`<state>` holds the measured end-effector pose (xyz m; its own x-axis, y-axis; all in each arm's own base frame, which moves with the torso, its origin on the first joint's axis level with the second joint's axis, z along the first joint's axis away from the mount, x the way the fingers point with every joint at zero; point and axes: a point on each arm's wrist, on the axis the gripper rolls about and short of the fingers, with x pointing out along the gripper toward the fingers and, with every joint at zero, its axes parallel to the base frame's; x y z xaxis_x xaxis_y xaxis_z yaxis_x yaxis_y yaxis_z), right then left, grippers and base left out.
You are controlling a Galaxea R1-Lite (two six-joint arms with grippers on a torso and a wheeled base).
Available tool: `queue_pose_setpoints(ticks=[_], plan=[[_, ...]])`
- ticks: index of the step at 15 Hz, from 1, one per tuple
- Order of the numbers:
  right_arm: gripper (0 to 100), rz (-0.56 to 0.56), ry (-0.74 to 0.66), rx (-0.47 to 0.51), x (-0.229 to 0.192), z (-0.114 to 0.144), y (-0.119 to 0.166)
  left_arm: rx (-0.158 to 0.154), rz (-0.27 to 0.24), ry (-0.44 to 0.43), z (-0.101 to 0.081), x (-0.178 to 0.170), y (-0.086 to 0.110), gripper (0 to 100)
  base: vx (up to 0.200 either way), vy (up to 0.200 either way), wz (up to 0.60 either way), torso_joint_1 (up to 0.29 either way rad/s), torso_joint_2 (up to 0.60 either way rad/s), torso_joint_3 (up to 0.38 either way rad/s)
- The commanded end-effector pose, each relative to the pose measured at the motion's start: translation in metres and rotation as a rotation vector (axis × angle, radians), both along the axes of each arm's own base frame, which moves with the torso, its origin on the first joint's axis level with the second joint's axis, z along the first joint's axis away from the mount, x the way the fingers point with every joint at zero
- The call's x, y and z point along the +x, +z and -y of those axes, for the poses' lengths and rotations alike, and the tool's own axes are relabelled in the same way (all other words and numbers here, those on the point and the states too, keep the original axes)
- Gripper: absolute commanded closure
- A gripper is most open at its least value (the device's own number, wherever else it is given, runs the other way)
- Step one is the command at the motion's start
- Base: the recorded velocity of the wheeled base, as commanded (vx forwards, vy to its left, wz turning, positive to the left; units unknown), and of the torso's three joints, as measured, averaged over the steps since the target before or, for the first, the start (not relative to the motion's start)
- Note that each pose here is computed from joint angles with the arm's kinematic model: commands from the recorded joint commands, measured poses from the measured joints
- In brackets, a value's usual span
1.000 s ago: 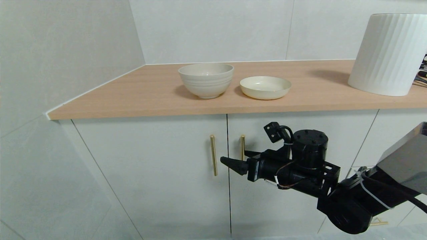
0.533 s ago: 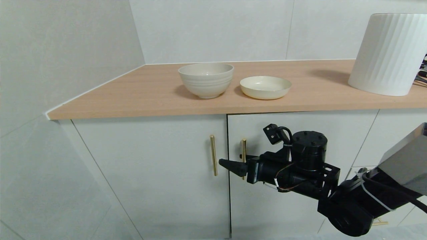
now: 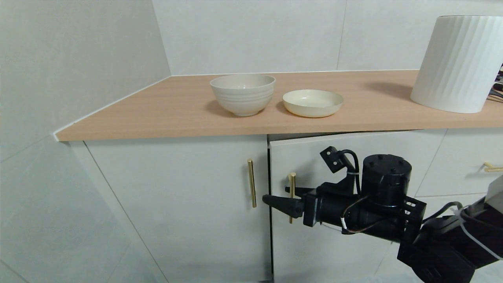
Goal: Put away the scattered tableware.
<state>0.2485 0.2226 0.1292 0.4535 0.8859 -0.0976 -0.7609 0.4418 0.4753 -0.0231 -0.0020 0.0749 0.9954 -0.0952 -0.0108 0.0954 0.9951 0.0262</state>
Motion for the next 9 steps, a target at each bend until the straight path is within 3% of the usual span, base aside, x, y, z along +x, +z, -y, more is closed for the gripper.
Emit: queue_pose_setpoints(ticks=[1, 6, 8, 9], plan=[[0, 0.021, 0.027, 0.020, -0.013, 0.008, 0.013, 0.000, 0.000, 0.000, 0.000, 0.000, 0.000, 0, 0.000, 0.000, 0.00, 0.000, 0.00, 0.000], [0, 0.003, 0.096, 0.010, -0.035, 0.019, 0.014, -0.001, 0.000, 0.000, 0.000, 0.000, 0.000, 0, 0.000, 0.000, 0.00, 0.000, 0.00, 0.000], [0, -0.009, 0.098, -0.001, -0.038, 0.021, 0.010, 0.016, 0.002, -0.001, 0.000, 0.000, 0.000, 0, 0.000, 0.000, 0.00, 0.000, 0.00, 0.000], [0, -0.010, 0.099, -0.002, -0.038, 0.021, 0.010, 0.031, 0.028, -0.003, 0.000, -0.001, 0.005, 0, 0.000, 0.000, 0.00, 0.000, 0.00, 0.000]])
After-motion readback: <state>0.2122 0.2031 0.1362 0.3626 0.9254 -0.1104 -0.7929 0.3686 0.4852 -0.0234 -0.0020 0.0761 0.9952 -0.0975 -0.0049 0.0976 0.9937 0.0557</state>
